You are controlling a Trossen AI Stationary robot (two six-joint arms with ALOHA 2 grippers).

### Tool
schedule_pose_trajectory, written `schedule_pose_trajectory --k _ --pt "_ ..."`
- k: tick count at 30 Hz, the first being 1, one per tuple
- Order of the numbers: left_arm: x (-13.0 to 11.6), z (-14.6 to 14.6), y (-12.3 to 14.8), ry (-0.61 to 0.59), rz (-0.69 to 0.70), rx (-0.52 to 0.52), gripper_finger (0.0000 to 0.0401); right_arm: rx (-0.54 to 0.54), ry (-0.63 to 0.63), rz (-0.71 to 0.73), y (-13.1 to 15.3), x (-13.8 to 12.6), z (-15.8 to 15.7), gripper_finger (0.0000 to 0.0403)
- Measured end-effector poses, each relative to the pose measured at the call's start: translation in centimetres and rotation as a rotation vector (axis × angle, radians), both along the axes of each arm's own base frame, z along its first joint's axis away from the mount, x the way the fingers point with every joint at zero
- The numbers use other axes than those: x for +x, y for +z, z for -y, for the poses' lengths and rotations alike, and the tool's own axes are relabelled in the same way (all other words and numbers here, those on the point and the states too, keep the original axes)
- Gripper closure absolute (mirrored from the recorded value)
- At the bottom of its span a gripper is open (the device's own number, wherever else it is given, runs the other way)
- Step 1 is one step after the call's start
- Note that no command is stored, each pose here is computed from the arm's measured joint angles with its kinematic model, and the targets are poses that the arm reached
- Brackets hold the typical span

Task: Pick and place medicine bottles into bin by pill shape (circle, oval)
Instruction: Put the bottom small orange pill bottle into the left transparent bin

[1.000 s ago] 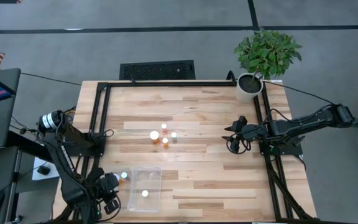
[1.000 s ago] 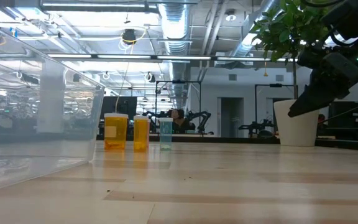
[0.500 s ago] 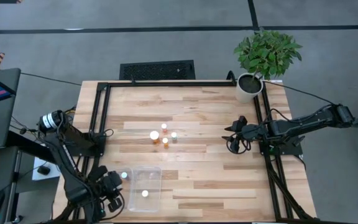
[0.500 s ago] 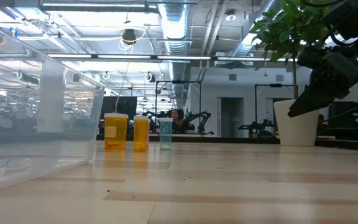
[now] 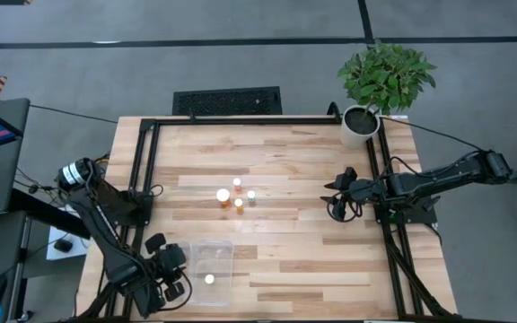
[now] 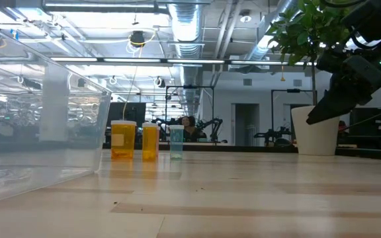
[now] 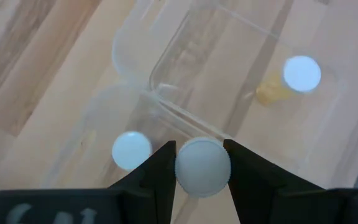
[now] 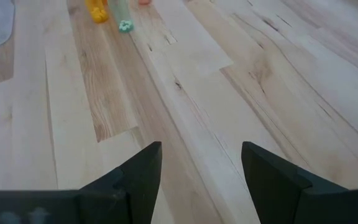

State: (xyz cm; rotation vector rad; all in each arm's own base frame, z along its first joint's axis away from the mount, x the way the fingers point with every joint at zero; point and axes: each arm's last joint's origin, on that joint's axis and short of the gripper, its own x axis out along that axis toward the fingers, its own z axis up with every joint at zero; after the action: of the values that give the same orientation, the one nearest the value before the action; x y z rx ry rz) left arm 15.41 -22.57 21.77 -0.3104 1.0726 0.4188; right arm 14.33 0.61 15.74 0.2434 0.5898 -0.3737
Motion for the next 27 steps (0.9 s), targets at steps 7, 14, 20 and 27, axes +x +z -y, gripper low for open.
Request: schedule_pose_trajectory --k 7,14,20,27 --pt "0.0 0.0 0.0 -0.001 0.011 0.008 0.0286 -0.001 0.001 -0.001 0.0 0.0 0.0 0.0168" --pt "-0.1 0.0 0.0 -0.022 -0.010 0.014 0.0286 -0.002 0.001 -0.001 0.0 0.0 0.0 0.0168" --pt "0.0 0.1 0.0 -0.021 -0.004 0.002 0.0286 -0.002 0.001 -0.001 0.0 0.0 0.0 0.0168" --pt "0.2 0.8 -1.5 -0.043 -0.057 0.036 0.0286 -0.002 0.001 -0.002 0.0 0.0 0.0 0.0168"
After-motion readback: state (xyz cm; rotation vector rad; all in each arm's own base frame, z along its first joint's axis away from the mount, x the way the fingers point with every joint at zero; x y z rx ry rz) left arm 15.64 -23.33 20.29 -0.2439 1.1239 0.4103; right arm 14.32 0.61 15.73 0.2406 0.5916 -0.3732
